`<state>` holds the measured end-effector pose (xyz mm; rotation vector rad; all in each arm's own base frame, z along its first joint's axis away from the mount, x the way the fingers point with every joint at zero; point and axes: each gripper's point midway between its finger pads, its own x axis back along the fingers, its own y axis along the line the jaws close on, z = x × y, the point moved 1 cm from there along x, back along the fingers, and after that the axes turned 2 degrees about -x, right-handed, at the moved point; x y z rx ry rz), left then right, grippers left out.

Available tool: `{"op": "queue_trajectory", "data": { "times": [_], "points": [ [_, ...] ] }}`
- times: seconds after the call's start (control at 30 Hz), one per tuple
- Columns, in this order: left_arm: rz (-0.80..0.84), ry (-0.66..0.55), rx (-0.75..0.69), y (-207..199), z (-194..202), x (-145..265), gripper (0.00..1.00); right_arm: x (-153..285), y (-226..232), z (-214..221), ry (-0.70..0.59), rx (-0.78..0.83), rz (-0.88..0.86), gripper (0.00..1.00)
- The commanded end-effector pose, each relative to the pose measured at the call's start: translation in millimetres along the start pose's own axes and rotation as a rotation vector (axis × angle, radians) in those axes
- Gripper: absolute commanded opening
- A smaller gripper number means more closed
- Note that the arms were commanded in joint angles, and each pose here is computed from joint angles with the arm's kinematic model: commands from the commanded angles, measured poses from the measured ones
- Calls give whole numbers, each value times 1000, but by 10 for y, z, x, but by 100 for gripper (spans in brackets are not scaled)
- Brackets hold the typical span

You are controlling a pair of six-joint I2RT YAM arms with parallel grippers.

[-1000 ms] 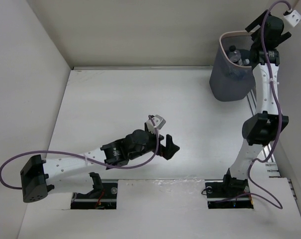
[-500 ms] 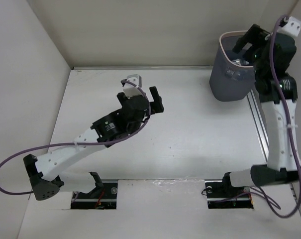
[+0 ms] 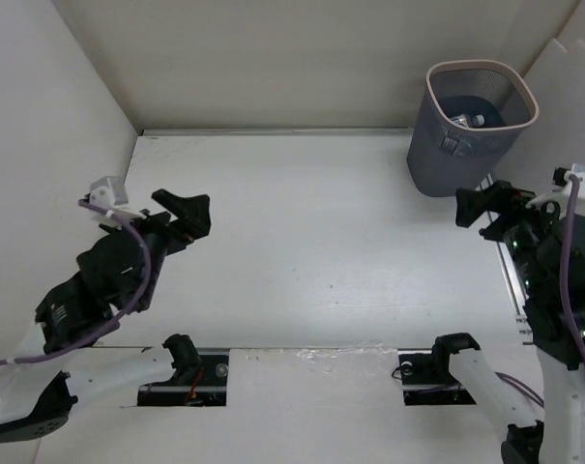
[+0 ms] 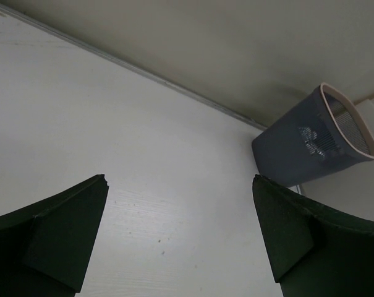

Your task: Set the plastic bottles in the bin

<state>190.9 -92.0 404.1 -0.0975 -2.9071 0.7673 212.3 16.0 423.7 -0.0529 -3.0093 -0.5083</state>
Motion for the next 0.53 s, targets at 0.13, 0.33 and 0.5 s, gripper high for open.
{"op": "queue_trajectory", "data": {
  "times": [0.13, 0.33, 0.5],
  "points": [
    [-54, -8, 10, 353, 73, 117, 100, 468, 86, 222, 24, 14, -140, 99],
    [-90, -7, -14, 500, 240, 90, 100, 533, 68, 261, 40, 36, -144, 99],
    [-103, -20, -13, 558, 269, 85, 100, 495, 32, 369, 63, 41, -134, 99]
  ]
}}
